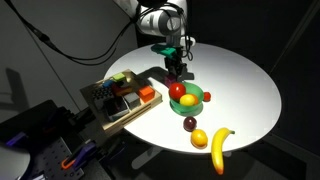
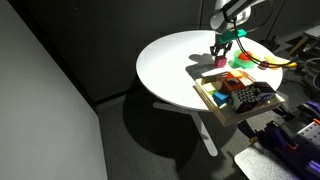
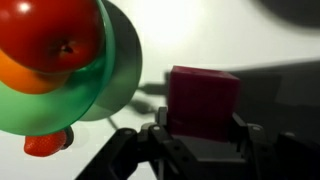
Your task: Put the pink building block on the tray
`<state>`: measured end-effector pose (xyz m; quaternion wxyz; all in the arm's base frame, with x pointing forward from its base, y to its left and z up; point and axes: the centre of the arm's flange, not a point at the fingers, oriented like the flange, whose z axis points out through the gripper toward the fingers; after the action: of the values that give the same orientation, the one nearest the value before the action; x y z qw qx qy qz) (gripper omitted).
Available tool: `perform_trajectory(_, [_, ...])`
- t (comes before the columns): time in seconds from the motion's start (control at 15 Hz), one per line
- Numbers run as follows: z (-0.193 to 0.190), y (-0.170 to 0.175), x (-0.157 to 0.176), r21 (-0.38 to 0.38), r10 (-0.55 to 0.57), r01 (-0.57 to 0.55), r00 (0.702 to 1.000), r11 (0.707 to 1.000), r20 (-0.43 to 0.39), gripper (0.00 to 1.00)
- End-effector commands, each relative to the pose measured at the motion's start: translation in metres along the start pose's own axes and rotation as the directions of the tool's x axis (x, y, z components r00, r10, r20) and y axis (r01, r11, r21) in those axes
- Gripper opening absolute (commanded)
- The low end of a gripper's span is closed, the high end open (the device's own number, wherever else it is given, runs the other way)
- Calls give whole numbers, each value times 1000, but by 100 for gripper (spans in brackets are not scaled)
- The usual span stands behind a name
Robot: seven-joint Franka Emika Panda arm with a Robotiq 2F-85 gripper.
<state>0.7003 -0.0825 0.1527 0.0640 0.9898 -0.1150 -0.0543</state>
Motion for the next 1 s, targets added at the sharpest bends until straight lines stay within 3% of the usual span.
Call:
perform_trajectory(0.0, [-30,0,-2,-23,5,-5,1000,1000,-2,32])
perform_trajectory(0.53, [-73,-7,-27,-26,-31,31,1000,999,1,32])
perform_trajectory(0.93, [-62,-18,-58,-45,-70,70,997,997,20,32])
